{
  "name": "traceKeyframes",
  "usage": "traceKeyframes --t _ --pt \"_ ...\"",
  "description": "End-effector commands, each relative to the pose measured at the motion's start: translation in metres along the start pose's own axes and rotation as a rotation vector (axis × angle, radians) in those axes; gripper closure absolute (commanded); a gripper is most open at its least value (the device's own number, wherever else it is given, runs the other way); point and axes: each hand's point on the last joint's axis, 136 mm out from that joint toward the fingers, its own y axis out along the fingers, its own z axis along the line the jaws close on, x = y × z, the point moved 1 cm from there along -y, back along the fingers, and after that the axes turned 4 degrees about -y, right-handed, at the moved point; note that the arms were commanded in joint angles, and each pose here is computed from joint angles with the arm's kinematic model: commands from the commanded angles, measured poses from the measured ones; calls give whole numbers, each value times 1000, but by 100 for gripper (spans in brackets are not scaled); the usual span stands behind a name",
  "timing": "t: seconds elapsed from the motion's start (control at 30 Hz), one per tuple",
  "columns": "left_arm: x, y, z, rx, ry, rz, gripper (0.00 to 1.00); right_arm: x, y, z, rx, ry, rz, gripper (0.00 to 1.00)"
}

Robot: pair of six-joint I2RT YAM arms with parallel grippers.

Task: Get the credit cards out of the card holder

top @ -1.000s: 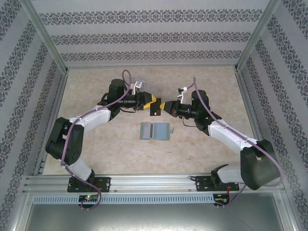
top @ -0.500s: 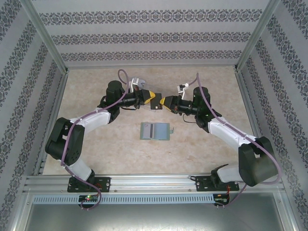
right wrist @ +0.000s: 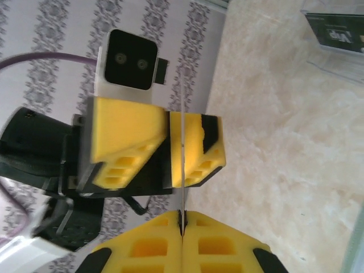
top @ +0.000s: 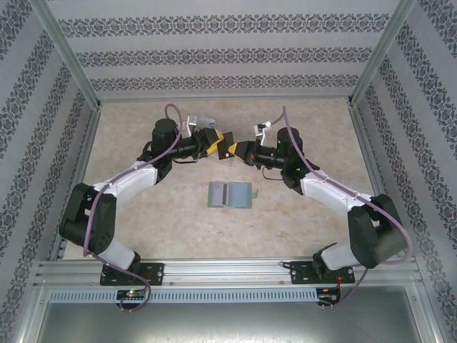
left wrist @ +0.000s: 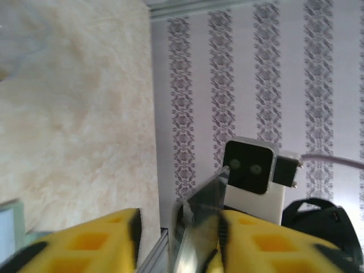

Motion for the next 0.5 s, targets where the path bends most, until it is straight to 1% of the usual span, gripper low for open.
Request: traceKeyframes --t 0.0,0.1,0.2,0.27,0.3,0.47 --pt "8 -34 29 196 12 -77 37 2 12 -15 -142 -129 28 100" --pt "16 -67 51 362 46 -147 19 2 24 -31 -279 -232 77 100" --pt "23 -102 70 502 85 -196 7 9 39 -44 -406 -355 121 100" --pt "28 -123 81 582 84 -220 3 16 50 -52 -472 -437 156 100" --pt "30 -133 87 613 80 -230 1 20 58 -52 -483 -483 170 100" --pt "37 -161 93 662 75 -244 1 37 91 -58 -494 -698 254 100"
